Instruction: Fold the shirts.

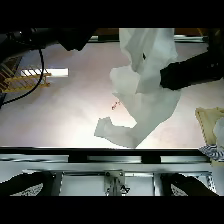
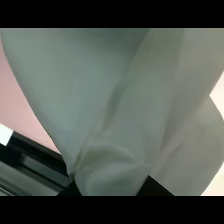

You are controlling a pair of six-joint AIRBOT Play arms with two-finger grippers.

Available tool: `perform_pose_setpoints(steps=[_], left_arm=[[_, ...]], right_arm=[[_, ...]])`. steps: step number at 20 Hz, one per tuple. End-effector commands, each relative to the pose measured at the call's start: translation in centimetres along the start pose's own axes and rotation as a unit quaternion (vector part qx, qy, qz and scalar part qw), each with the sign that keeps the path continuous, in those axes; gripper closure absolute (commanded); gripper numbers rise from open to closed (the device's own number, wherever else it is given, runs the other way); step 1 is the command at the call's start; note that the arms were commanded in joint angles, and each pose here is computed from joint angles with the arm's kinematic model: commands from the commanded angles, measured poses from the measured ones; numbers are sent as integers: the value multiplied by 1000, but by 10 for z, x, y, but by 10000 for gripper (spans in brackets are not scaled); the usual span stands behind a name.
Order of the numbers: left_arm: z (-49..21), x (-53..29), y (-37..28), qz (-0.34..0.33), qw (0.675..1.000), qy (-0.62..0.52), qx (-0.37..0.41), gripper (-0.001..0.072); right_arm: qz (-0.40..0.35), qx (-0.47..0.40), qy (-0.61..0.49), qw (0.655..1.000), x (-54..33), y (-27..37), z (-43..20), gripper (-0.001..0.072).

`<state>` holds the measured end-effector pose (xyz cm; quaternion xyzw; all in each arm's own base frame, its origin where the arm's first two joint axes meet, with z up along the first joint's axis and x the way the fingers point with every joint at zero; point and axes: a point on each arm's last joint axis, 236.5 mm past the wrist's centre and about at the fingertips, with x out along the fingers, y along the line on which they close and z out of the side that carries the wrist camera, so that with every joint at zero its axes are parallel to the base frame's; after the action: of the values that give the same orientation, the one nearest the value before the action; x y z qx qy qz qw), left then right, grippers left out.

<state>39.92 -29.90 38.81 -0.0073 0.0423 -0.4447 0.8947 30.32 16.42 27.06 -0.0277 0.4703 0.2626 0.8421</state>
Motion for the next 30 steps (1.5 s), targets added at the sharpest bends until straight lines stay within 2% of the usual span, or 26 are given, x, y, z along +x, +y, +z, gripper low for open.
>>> perform_pose_setpoints(steps=[1,5,16,19,22,23,24,25,26,27,29,30], left_arm=[[-17,21,-1,-6,1000,11,0,-13],[-33,40,-6,-14,1000,21,-7,-13],[-41,56,-20,-26,999,21,-10,-13],[-42,60,-39,-43,999,20,18,-13],[-38,70,-34,-27,999,0,16,-6],[-38,73,-29,-19,1000,-4,15,128],[-38,76,-22,-10,1000,-9,13,299],[-38,77,-16,-1,1000,-14,12,404],[-37,78,-12,4,1000,-18,11,554],[-35,77,-11,7,1000,-21,12,652],[-32,76,-10,9,1000,-25,12,653],[-32,76,-8,11,1000,-25,12,653]], right_arm=[[27,-47,43,998,15,32,-14,649],[42,-75,69,994,34,47,-18,649],[48,-71,92,992,52,46,-19,649],[49,-71,92,992,52,47,-19,649],[68,-72,93,991,51,56,-20,649],[76,-73,94,990,50,59,-21,649],[81,-74,97,989,49,62,-23,649],[83,-74,103,988,49,62,-26,649],[82,-75,107,988,48,62,-27,649],[81,-74,108,988,48,61,-28,648],[75,-74,106,989,49,58,-27,644],[72,-73,104,989,49,57,-26,609]])
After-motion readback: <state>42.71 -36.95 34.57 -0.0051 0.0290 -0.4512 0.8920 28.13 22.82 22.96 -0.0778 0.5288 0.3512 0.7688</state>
